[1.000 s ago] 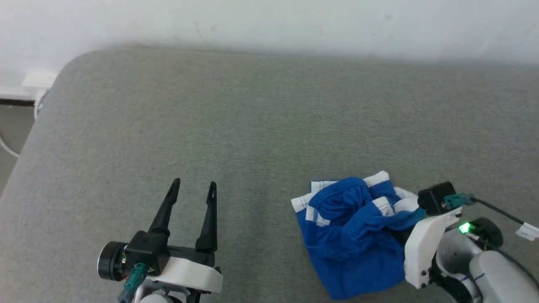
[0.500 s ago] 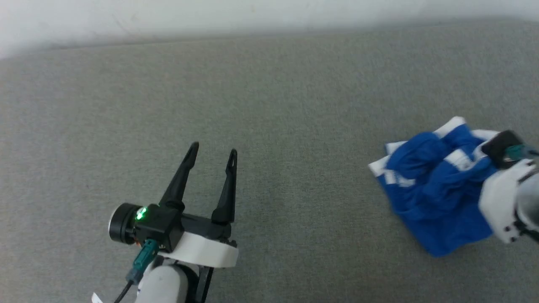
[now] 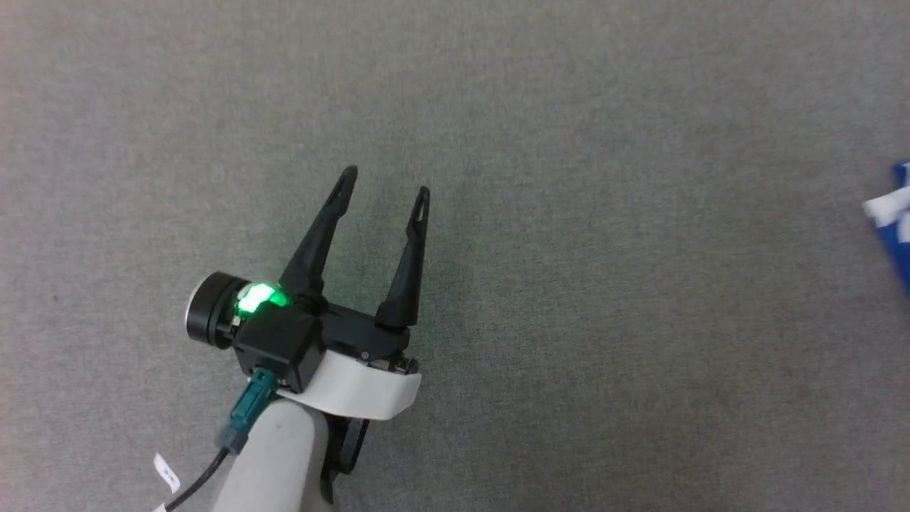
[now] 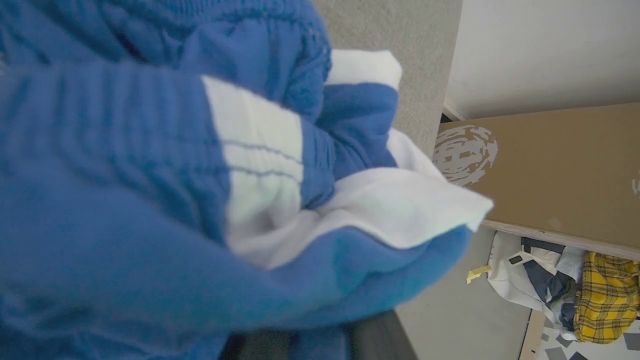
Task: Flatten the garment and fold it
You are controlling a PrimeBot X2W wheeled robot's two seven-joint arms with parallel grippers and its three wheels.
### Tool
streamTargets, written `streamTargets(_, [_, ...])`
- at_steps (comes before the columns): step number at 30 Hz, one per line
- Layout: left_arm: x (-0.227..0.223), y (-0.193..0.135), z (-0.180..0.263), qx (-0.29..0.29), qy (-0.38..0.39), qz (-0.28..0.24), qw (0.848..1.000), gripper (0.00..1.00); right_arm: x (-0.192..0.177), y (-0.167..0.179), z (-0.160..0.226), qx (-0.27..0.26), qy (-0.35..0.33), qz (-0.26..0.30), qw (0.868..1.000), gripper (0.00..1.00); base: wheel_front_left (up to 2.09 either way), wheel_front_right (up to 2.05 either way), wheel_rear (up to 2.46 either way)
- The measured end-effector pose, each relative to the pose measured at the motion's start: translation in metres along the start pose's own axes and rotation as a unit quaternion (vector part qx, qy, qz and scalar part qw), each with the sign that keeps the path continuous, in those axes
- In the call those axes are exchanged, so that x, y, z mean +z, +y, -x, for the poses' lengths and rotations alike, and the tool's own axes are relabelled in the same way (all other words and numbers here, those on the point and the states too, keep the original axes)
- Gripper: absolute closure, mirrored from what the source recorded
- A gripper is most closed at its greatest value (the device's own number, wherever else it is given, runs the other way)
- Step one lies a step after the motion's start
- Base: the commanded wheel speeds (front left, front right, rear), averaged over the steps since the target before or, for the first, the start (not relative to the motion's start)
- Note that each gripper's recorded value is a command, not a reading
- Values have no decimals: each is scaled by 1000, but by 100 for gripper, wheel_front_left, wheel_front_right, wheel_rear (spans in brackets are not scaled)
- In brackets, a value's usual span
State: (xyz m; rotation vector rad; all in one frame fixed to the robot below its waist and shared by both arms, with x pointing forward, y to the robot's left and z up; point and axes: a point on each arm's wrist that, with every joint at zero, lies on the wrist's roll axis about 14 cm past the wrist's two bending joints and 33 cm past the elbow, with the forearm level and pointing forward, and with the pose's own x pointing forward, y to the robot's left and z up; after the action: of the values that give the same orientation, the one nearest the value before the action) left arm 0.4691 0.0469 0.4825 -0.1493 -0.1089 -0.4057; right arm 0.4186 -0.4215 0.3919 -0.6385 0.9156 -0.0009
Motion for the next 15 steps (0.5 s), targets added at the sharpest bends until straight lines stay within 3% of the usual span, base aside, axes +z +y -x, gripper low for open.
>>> streamTargets(4, [-16,3,-5,-3,12,7,1000,0,-20,-27,-14,-39,26,1,999,100,0,0,0])
streamTargets(6, [-28,7,-5,1,24,9,1000,0,-37,-45,-20,-63,54,42,996,100,0,0,0])
streamTargets(13, [-40,15,-2,10,39,6,999,0,-46,-44,-35,-75,60,30,995,100,0,0,0])
streamTargets(14, [-39,15,-1,11,39,5,999,0,-47,-44,-35,-76,57,30,995,33,0,0,0])
streamTargets(15, [-38,15,-1,11,38,4,999,0,-46,-43,-36,-79,54,27,995,0,0,0,0])
